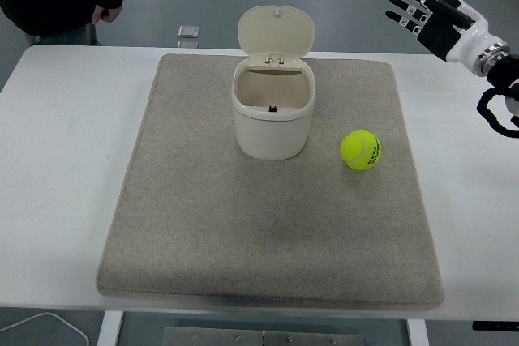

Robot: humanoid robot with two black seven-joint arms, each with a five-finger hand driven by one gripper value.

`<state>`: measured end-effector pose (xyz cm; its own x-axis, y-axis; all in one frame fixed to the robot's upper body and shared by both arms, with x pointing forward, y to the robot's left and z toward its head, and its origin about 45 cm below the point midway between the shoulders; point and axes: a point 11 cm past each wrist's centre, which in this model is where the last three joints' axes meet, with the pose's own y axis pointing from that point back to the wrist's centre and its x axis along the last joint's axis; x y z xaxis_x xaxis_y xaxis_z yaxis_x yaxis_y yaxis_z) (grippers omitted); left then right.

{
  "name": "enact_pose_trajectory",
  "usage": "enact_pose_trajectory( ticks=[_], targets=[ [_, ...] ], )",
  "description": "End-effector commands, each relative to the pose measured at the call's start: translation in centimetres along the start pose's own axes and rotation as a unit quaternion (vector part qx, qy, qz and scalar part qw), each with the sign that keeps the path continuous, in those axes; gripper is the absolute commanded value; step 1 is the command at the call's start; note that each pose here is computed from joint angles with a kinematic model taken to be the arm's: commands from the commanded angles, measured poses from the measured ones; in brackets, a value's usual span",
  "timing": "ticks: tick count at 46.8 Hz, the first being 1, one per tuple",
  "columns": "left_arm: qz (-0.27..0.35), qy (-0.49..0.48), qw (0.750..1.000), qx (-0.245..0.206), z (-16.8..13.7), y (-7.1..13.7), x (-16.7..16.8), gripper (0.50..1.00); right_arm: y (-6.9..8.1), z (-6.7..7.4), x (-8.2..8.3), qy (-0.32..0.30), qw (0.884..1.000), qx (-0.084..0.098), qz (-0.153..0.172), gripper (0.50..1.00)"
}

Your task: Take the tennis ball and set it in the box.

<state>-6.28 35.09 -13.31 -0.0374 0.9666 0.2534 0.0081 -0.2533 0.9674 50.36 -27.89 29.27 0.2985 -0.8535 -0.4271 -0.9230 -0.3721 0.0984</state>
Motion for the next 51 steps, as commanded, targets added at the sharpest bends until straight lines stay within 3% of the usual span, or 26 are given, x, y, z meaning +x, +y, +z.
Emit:
enact_pose_trajectory(
  ticks=[1,20,38,46,51],
  targets=[
    [0.000,0.001,1.000,0.000,0.0,0.0,0.0,0.996,0.1,0.0,0.1,0.000,1.000,0.000,0.001,0.930],
    [-0.002,-0.001,1.000,-0.007,0.8,0.0,-0.1,0.996,-0.1,0.2,-0.5,0.006,1.000,-0.001,-0.018,0.930],
    [-0.001,0.000,1.000,-0.009,1.1,0.0,-0.1,0.996,0.0,0.5,-0.8,0.069,0.997,-0.009,-0.035,0.930],
    [-0.002,0.000,1.000,-0.009,1.1,0.0,-0.1,0.996,0.2,0.8,-1.3,0.094,0.993,-0.018,-0.065,0.930],
    [-0.001,0.000,1.000,-0.009,1.1,0.0,-0.1,0.996,0.2,0.5,-1.5,0.135,0.988,-0.011,-0.075,0.928]
  ],
)
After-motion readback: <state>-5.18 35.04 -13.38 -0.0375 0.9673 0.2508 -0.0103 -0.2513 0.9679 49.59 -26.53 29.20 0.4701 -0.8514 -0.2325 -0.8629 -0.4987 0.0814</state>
